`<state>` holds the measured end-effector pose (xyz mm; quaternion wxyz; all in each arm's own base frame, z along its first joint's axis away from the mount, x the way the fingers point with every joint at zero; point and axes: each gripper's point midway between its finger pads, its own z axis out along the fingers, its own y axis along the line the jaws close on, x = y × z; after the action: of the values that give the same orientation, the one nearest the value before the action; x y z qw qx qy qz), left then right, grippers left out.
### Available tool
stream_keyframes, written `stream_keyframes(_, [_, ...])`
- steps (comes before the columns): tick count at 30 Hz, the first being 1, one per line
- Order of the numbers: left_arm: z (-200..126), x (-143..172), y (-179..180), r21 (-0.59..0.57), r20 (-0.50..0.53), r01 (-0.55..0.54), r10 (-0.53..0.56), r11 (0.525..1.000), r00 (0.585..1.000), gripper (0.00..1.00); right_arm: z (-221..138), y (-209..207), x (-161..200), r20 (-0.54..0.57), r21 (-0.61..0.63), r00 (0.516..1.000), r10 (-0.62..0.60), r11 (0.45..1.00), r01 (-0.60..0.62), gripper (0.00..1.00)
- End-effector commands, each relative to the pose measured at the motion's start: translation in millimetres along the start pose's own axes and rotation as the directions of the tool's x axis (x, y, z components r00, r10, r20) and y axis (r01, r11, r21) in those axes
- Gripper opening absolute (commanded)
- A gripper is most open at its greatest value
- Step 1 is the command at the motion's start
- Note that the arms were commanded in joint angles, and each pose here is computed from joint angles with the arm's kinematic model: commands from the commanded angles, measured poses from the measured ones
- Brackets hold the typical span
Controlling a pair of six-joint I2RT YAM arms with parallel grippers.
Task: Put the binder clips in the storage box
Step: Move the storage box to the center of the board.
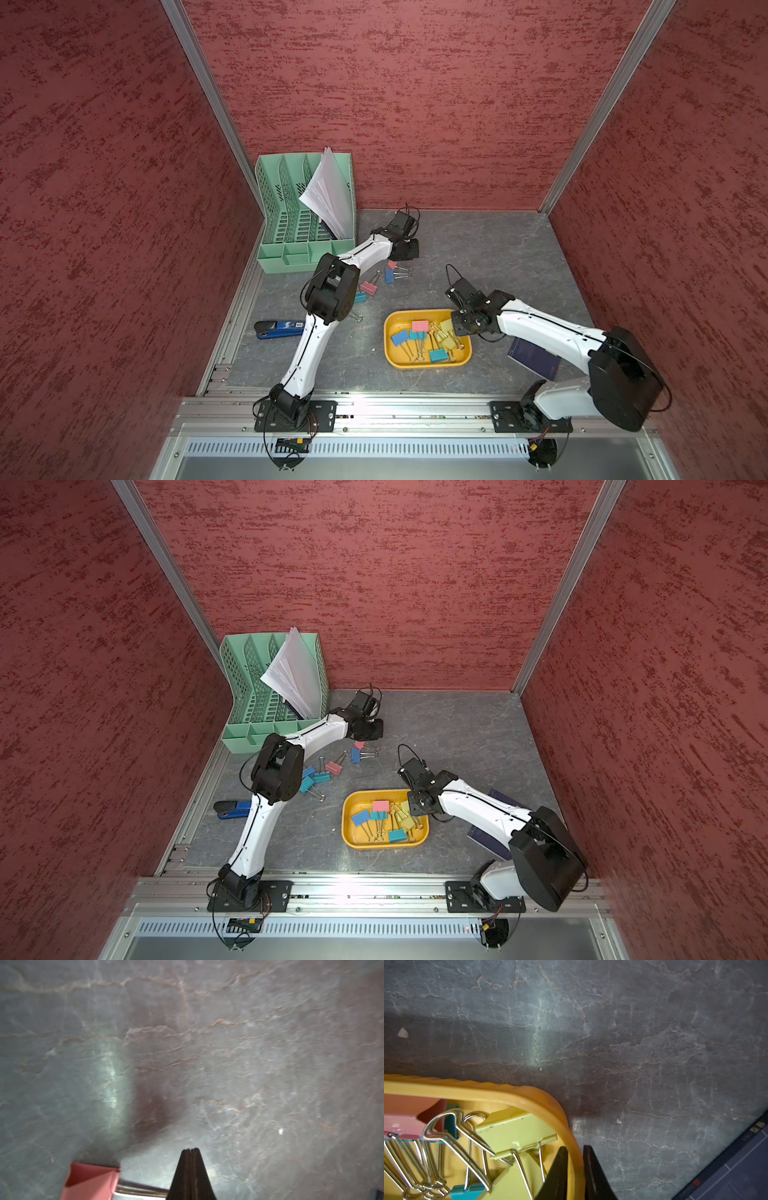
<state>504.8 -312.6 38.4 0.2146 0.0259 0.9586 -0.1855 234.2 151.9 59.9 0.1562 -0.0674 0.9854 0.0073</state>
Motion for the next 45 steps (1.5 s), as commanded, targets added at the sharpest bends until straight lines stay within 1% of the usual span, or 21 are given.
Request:
stream_keyframes(1, [1,4,7,-0.032,-0.038,-0.032,0.031,0.999,0.999,0.00,-5,3,-9,0.031,-0.024,0.999,0.004,1.000,-0.003,0.17])
stream_keyframes(5, [11,19,14,-0.054,-0.078,-0.044,0.040,0.998,0.996,0.00,-6,5,-12,0.036,-0.030,0.999,0.004,1.000,-0.003,0.16])
stream_keyframes(10, [8,44,17,-0.066,-0.120,-0.073,0.065,0.995,0.991,0.00,-6,5,-12,0.036,-0.032,0.999,0.001,0.999,0.000,0.16])
stream_keyframes(15, [-7,82,22,-0.082,-0.151,-0.109,0.096,0.991,0.984,0.00,-6,6,-11,0.035,-0.037,0.999,0.004,0.999,-0.003,0.16])
stream_keyframes(18, [-16,110,37,-0.106,-0.185,-0.114,0.093,0.988,0.978,0.00,-7,6,-10,0.036,-0.043,0.999,0.005,0.999,-0.003,0.15])
stream_keyframes(23, [-43,146,62,-0.133,-0.198,-0.105,0.078,0.985,0.977,0.00,-8,9,-10,0.038,-0.062,0.999,0.008,0.998,-0.005,0.15])
stream_keyframes(27, [-59,159,86,-0.176,-0.194,-0.100,0.066,0.979,0.979,0.00,-8,11,-12,0.044,-0.073,0.999,0.007,0.997,-0.004,0.15])
stream_keyframes(29, [-63,158,98,-0.188,-0.183,-0.074,0.039,0.979,0.982,0.00,-9,13,-13,0.046,-0.078,0.999,0.007,0.997,-0.004,0.15])
stream_keyframes(30, [-67,155,96,-0.175,-0.169,-0.067,0.038,0.982,0.985,0.00,-8,13,-13,0.044,-0.079,0.999,0.007,0.997,-0.003,0.15])
stream_keyframes(32, [-79,143,76,-0.104,-0.114,-0.066,0.054,0.992,0.992,0.26,-10,14,-14,0.050,-0.087,0.999,0.010,0.996,-0.005,0.15])
stream_keyframes(35, [-100,124,33,-0.012,-0.043,-0.107,0.106,0.994,0.993,0.46,-10,14,-15,0.054,-0.088,0.998,0.012,0.996,-0.007,0.17])
stream_keyframes(37, [-110,115,7,0.023,-0.009,-0.150,0.150,0.988,0.989,0.67,-10,15,-15,0.053,-0.092,0.998,0.013,0.996,-0.008,0.19])
stream_keyframes(38, [-112,111,1,0.034,0.003,-0.159,0.159,0.987,0.987,0.71,-9,15,-15,0.052,-0.092,0.999,0.012,0.996,-0.008,0.19])
stream_keyframes(40, [-113,103,-2,0.028,0.016,-0.168,0.168,0.985,0.986,0.73,-8,15,-14,0.049,-0.091,0.999,0.012,0.996,-0.007,0.20])
stream_keyframes(42, [-109,93,3,0.000,0.022,-0.194,0.194,0.981,0.981,0.78,-7,15,-13,0.046,-0.089,0.999,0.011,0.996,-0.007,0.20])
stream_keyframes(45, [-97,85,14,-0.021,0.006,-0.245,0.245,0.969,0.970,0.81,-5,14,-11,0.042,-0.087,0.999,0.010,0.996,-0.006,0.20])
